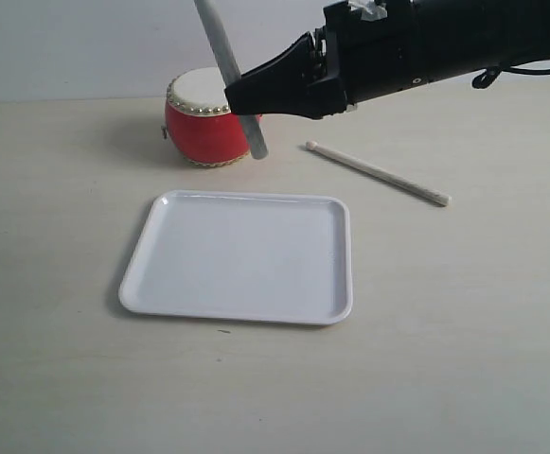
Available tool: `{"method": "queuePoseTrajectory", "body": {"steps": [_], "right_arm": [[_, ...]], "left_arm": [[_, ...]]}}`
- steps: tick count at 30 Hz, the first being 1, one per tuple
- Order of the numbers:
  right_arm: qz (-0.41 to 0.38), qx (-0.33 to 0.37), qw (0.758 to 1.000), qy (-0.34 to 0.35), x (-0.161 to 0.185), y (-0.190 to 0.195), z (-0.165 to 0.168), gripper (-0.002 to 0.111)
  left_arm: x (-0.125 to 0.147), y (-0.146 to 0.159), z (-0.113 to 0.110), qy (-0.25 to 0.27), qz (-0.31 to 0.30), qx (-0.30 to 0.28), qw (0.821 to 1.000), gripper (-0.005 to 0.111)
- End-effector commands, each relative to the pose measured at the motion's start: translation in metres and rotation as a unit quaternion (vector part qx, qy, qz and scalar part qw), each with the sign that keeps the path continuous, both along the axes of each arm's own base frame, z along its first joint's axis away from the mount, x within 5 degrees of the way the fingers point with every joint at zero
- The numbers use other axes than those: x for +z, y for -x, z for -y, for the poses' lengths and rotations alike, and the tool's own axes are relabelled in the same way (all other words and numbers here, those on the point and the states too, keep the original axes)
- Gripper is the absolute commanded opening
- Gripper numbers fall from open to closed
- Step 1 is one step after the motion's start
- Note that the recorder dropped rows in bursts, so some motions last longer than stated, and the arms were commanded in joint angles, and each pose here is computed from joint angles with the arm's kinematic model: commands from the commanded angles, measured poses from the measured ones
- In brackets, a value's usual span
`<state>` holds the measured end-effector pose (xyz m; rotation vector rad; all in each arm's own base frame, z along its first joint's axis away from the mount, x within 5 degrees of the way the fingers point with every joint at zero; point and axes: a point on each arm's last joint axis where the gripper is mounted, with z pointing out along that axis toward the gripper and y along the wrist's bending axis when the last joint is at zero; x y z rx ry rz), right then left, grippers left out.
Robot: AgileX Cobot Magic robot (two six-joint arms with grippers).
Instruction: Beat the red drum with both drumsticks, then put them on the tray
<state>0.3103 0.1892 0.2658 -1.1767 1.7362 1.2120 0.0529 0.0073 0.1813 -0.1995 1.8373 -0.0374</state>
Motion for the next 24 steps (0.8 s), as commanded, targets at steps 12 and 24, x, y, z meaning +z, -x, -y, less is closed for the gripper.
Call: {"method": "queuePoseTrajectory", "body": {"steps": [12, 24], "right_arm": [[0.003, 0.0, 1.0, -0.01, 0.001, 0.0, -0.001, 0.0], [0.01, 0.0, 1.0, -0.008, 0.001, 0.0, -0.001, 0.0]], "left_arm": [[0.031, -0.003, 0.007, -0.236, 0.16, -0.062, 0.957, 0.0], [0.084, 0.034, 0.05, -0.035, 0.503, -0.282, 0.816, 0.0]]}}
